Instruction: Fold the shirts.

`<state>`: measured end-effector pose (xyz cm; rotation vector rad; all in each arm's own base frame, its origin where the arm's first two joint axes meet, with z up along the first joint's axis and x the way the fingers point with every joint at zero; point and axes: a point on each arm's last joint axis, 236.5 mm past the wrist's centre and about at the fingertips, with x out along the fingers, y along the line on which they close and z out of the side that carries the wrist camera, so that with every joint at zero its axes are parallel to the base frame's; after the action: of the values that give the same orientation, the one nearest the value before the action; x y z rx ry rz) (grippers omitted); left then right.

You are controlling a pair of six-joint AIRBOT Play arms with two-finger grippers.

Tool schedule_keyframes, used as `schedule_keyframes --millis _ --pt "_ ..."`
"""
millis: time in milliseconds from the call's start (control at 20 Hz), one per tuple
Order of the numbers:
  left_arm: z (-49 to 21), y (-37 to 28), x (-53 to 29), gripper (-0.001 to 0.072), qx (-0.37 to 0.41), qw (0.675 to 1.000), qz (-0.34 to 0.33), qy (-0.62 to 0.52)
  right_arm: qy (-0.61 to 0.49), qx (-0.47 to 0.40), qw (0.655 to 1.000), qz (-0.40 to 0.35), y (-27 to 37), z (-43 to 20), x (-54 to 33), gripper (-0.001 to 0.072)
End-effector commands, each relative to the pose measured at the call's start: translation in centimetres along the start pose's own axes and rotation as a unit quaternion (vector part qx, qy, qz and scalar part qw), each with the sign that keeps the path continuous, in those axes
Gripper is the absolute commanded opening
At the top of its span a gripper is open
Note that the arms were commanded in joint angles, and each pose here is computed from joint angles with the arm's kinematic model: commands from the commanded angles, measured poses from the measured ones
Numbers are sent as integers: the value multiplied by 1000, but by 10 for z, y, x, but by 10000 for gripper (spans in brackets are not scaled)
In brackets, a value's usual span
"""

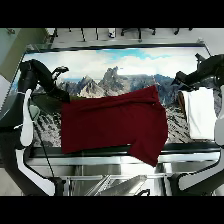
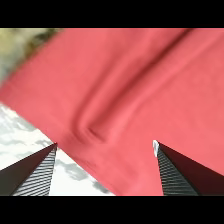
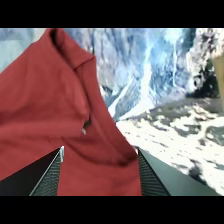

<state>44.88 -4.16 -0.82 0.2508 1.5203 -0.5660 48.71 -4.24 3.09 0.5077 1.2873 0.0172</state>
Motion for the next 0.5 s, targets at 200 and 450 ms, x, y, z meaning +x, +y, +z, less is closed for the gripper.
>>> schedule_keyframes --millis 200,450 --pt "-108 -32 -7 677 -244 963 -107 32 86 -37 996 -1 -31 -73 -23 459" --pt "-215 -74 41 676 -364 916 -148 78 68 27 991 111 -51 -110 -8 460"
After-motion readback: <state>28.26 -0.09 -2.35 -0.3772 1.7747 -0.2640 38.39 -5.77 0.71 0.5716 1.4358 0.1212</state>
